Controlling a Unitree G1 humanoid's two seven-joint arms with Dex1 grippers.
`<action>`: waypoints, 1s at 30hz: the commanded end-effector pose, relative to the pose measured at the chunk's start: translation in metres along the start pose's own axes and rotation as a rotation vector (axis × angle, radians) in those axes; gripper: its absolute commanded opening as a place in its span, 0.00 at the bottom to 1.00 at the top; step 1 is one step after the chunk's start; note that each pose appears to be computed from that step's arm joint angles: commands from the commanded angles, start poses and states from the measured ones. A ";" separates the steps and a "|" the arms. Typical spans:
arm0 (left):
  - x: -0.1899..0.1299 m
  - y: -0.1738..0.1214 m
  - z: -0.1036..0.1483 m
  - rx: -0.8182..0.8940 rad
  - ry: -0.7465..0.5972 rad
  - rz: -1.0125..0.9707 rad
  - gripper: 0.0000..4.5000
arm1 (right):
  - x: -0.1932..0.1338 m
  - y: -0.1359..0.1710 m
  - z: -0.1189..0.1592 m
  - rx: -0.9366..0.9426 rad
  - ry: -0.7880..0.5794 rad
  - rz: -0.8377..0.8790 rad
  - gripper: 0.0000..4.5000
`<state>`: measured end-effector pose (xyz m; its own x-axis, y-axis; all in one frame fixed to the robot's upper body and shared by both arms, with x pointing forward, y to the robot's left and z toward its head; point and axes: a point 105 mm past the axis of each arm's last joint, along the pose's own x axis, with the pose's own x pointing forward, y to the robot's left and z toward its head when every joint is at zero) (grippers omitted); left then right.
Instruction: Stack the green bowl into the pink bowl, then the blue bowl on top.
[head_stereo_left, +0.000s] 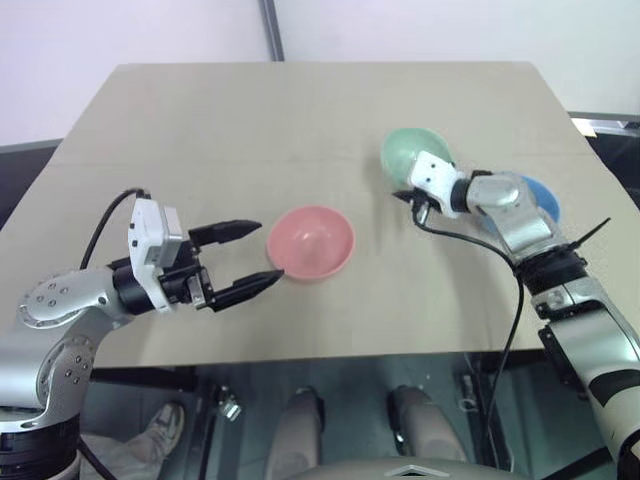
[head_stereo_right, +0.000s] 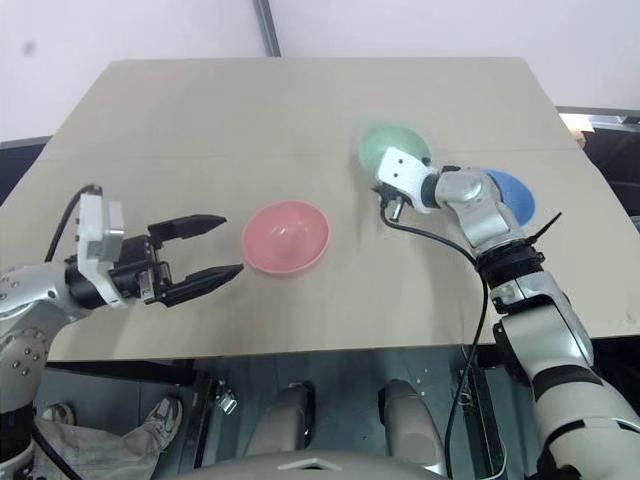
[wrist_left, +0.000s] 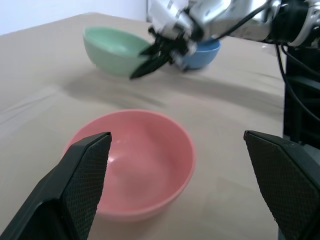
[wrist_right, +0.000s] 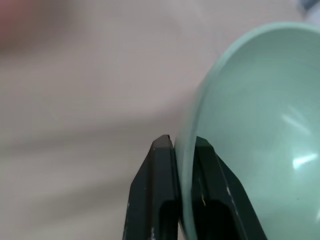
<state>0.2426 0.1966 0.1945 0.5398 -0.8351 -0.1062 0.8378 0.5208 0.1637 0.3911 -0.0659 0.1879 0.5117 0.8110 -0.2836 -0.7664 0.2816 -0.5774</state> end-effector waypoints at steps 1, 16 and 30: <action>-0.013 0.013 -0.007 0.029 0.017 0.077 1.00 | -0.012 0.025 0.070 -0.021 -0.249 0.130 0.01; -0.036 0.036 -0.045 0.004 0.104 0.171 1.00 | 0.034 0.094 0.100 -0.002 -0.257 0.275 0.70; -0.010 0.033 -0.037 0.007 0.040 0.117 1.00 | -0.104 0.005 0.007 0.138 0.129 -0.311 0.89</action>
<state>0.2684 0.2326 0.1553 0.6444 -0.7499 -0.1496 0.7643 0.6261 0.1542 0.3353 -0.1392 0.1992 0.7314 0.6256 -0.2715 -0.6637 0.5612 -0.4946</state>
